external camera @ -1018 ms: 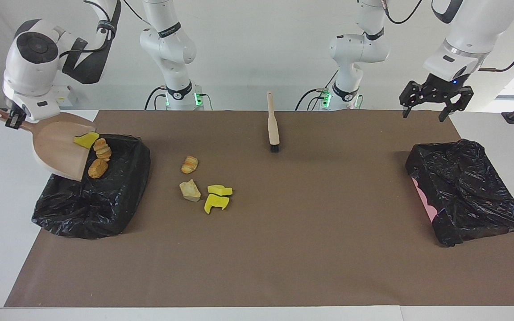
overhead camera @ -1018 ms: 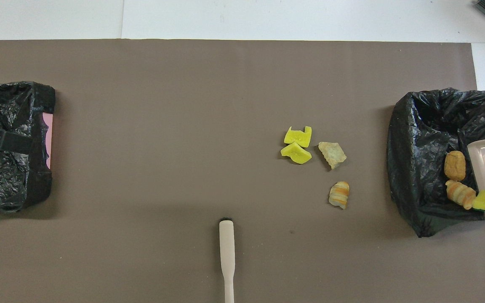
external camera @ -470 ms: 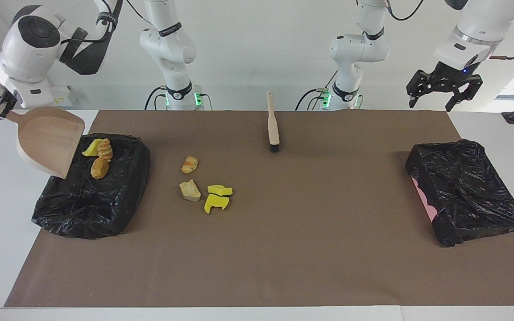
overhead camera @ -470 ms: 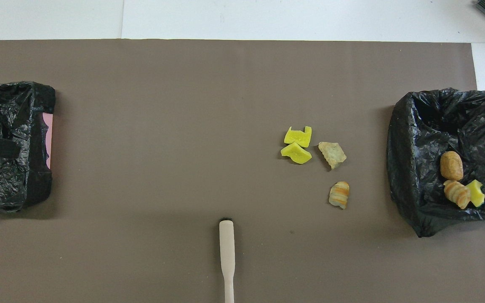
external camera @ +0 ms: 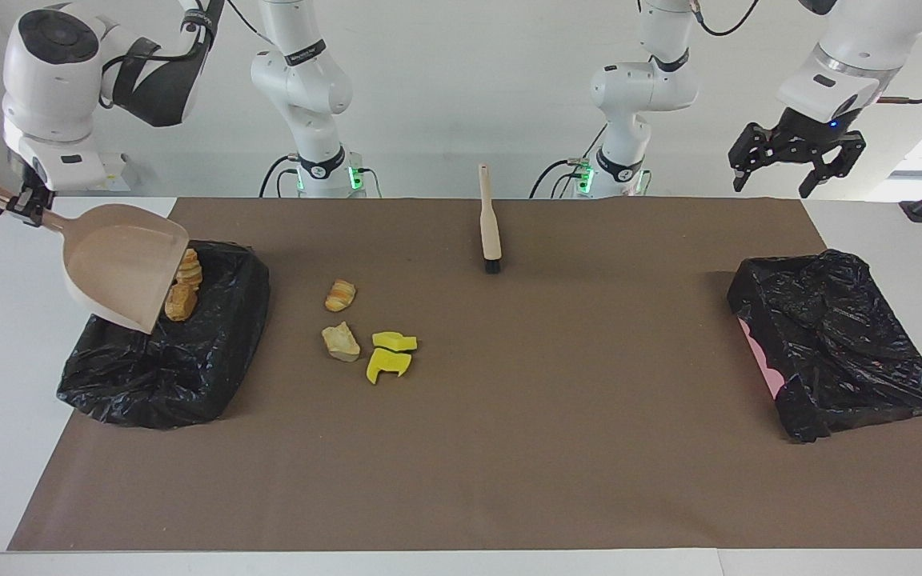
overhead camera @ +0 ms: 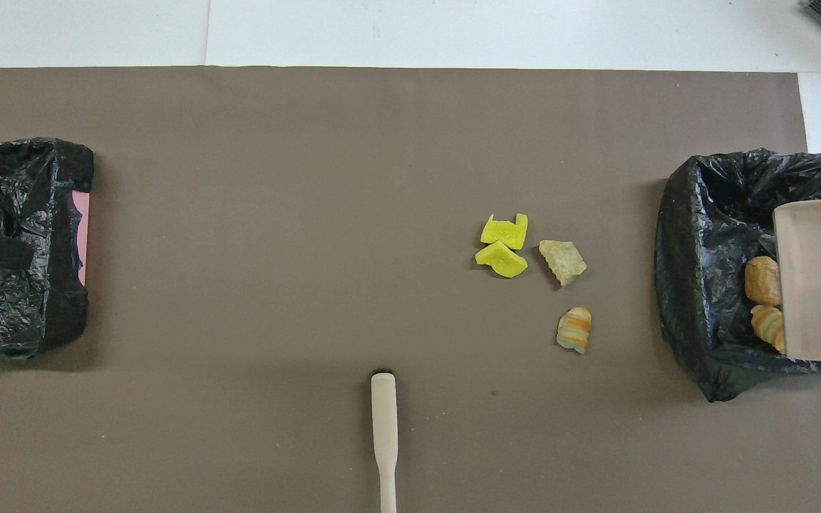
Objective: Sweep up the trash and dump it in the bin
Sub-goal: 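Bring the empty dustpan back to the table center with the right gripper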
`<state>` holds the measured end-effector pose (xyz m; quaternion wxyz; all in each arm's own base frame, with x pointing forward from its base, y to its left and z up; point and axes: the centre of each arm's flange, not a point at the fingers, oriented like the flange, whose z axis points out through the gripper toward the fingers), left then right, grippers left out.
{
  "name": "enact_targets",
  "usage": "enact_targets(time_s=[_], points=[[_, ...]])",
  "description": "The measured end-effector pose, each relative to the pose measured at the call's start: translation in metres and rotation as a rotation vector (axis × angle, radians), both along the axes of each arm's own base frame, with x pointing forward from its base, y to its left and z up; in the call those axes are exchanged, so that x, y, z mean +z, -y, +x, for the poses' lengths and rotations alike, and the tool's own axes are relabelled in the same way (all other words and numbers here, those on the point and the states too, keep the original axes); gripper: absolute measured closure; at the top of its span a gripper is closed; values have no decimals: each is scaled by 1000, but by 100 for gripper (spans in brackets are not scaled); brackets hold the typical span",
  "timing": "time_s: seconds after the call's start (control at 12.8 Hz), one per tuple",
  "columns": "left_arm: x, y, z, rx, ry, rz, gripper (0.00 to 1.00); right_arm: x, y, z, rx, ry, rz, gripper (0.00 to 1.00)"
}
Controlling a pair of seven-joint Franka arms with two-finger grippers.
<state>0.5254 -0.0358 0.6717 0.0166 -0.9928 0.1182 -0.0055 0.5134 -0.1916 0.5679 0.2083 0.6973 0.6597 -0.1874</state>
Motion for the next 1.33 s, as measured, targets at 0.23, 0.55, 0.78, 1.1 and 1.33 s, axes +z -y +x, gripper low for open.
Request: enact_targets(time_s=[0.23, 0.55, 0.78, 1.1, 1.33], points=[[1, -2, 0, 4, 1, 0, 0, -13, -26, 7, -17, 18, 128, 68], [1, -5, -1, 10, 2, 0, 0, -33, -97, 23, -69, 38, 249, 68], [2, -5, -1, 10, 3, 0, 0, -44, -150, 29, -144, 58, 312, 68], [2, -5, -1, 10, 4, 0, 0, -52, -226, 26, -285, 85, 376, 68], [3, -6, -1, 11, 5, 0, 0, -76, -279, 23, -440, 94, 410, 68]])
